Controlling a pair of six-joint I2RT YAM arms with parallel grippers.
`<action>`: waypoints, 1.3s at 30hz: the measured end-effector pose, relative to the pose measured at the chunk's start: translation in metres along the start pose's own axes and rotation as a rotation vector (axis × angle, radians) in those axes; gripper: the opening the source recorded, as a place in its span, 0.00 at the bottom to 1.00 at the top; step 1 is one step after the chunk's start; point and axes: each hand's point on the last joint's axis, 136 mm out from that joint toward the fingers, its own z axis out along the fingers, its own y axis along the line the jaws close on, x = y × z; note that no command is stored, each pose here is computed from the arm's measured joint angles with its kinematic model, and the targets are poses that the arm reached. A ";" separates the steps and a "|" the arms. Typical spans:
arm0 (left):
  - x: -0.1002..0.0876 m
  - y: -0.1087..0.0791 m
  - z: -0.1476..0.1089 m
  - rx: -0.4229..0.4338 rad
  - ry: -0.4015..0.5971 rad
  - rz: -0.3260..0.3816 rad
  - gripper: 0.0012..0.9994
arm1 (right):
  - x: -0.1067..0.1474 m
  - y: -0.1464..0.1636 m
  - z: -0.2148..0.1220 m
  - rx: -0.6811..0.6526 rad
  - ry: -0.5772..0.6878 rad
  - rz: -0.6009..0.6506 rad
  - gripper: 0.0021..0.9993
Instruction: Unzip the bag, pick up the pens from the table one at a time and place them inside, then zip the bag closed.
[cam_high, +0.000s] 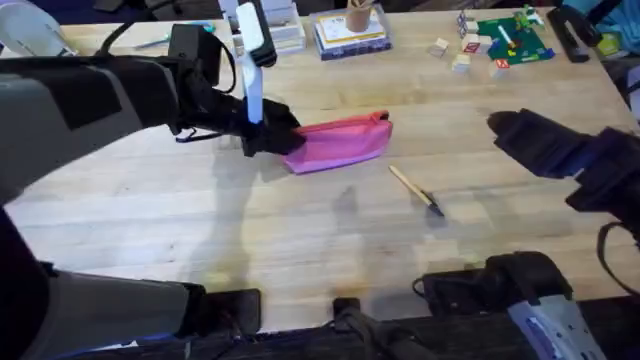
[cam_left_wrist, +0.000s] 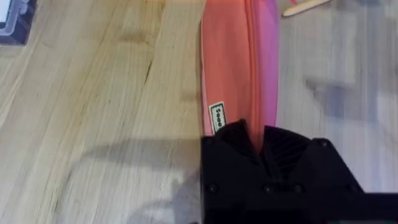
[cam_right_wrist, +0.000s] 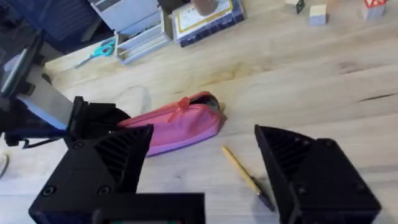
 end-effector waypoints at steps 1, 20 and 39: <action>0.000 0.000 0.000 0.000 0.000 0.000 0.04 | 0.000 0.000 0.002 0.001 0.008 0.007 1.00; 0.000 0.000 0.000 0.000 0.000 0.000 0.04 | -0.003 0.019 0.067 -0.096 0.194 0.068 1.00; 0.000 0.000 0.000 0.000 0.000 0.000 0.04 | 0.057 0.068 0.152 -0.250 0.508 0.003 1.00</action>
